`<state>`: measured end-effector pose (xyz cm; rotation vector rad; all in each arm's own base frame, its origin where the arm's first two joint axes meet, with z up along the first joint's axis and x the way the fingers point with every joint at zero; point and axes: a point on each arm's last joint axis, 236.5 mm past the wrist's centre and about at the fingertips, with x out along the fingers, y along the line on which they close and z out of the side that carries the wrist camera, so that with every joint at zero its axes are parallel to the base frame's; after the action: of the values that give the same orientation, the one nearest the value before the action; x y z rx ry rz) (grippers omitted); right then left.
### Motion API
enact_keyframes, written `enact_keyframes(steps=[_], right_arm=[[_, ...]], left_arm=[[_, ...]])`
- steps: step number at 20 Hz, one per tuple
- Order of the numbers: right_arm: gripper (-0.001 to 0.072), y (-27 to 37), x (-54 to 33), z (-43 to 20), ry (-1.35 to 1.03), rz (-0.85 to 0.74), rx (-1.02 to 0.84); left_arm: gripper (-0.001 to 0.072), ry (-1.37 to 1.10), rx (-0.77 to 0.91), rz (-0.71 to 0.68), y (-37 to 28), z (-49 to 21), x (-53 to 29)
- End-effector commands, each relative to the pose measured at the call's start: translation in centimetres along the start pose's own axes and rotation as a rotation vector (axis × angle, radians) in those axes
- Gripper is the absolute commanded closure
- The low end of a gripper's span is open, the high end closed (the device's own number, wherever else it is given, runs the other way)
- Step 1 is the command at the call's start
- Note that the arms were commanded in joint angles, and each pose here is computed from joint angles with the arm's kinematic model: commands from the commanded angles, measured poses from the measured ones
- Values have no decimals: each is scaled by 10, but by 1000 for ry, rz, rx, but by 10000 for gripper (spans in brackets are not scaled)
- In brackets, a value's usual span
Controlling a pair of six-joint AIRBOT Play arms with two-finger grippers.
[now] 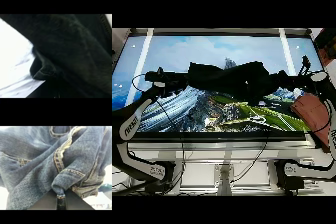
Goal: Fold the clothes and pants, and hang the long-sleeved shirts on hangers.
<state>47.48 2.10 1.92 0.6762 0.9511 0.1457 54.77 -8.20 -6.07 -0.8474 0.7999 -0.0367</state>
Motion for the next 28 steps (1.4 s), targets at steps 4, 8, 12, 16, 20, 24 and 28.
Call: enact_keyframes(steps=[4, 8, 12, 16, 20, 24, 28], right_arm=[[676, 30, -55, 87, -220, -89, -284], [676, 57, -115, 129, -291, -193, -445], [675, 62, -150, 118, -196, -266, -518], [675, 46, -171, 104, -103, -368, -540], [675, 36, -171, 73, 32, -382, -521], [676, 30, -183, 36, 182, -388, -501], [676, 23, -191, 4, 327, -389, -477]], left_arm=[[684, -270, 239, -218, -131, 127, -67], [684, -403, 470, -204, -167, 170, -161], [685, -388, 686, -83, -159, 170, -242], [685, -291, 703, 160, -95, 167, -295], [685, -70, 659, 345, -24, 138, -319], [688, 233, 635, 501, 35, 87, -343], [688, 614, 639, 580, 80, 29, -367]])
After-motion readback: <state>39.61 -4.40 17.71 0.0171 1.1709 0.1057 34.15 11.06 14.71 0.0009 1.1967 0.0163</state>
